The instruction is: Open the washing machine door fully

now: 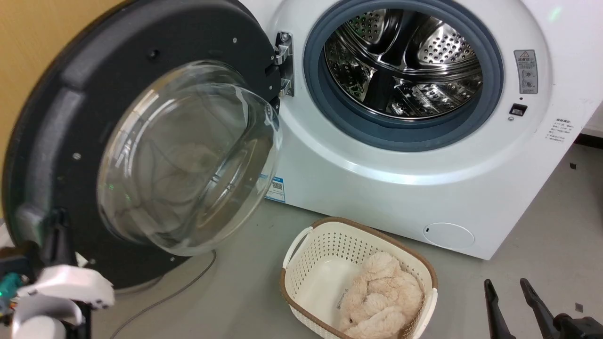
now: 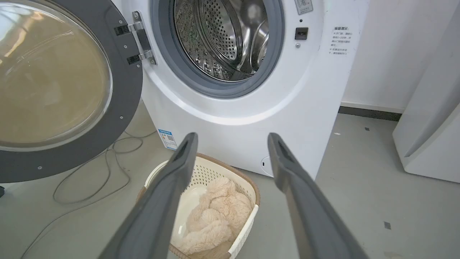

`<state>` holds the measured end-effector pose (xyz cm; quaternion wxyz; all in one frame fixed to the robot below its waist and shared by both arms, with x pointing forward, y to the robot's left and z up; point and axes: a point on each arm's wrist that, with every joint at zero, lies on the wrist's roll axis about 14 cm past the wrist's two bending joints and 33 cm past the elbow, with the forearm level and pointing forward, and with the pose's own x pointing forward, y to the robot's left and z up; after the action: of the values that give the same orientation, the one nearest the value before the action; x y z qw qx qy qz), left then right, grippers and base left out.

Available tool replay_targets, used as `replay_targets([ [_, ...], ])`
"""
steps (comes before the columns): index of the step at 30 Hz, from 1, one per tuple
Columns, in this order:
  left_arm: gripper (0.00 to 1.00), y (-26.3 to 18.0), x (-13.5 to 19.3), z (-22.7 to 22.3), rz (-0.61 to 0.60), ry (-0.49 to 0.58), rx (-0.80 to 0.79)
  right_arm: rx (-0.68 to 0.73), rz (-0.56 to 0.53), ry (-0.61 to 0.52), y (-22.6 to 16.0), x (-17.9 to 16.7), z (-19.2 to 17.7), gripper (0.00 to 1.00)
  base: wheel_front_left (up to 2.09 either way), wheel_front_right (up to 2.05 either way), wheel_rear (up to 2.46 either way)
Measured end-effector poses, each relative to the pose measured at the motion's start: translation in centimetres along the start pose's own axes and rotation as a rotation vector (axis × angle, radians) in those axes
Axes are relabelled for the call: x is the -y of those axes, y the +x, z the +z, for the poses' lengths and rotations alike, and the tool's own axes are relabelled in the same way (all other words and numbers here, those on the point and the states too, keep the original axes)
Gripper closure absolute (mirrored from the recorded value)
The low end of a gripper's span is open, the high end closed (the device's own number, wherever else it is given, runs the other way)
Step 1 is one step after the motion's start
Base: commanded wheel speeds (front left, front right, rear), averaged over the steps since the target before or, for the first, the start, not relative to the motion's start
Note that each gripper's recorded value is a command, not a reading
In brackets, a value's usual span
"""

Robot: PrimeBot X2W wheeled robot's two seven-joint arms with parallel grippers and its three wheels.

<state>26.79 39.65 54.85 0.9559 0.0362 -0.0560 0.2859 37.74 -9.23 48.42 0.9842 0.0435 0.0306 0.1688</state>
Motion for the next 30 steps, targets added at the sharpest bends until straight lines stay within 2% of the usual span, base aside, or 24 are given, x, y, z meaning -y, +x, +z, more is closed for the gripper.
replay_targets([
  [8,1.00,2.4,-3.3,-0.6,0.074,0.030,-0.024,-0.013,-0.003,0.003,-0.1,0.1,-0.4,0.00,0.00,0.00,0.00],
  [15,1.00,1.7,-2.4,-0.5,0.058,0.027,-0.005,-0.027,-0.006,0.003,-0.3,0.1,-0.8,0.00,0.00,0.00,0.00],
  [16,0.62,1.2,-1.8,-0.7,0.049,0.019,-0.005,-0.027,-0.008,0.003,-0.4,0.2,-0.8,0.00,0.00,0.00,0.00],
  [17,0.15,0.6,-1.4,-1.2,0.041,0.010,-0.015,-0.024,-0.010,0.003,-0.5,0.2,-0.7,0.00,0.00,0.00,0.00],
  [18,0.00,-0.2,-0.9,-1.8,0.035,0.003,-0.028,-0.022,-0.014,0.002,-0.5,0.3,-0.7,0.00,0.00,0.00,0.00],
  [24,0.00,-4.3,2.6,-3.9,-0.031,-0.028,-0.076,-0.013,-0.032,-0.003,-1.1,0.8,-0.4,0.00,0.00,0.00,0.00],
  [30,0.00,-6.9,6.4,-3.3,-0.135,-0.036,-0.056,0.008,-0.058,-0.008,-1.9,1.5,0.2,0.00,0.00,0.00,0.00],
])
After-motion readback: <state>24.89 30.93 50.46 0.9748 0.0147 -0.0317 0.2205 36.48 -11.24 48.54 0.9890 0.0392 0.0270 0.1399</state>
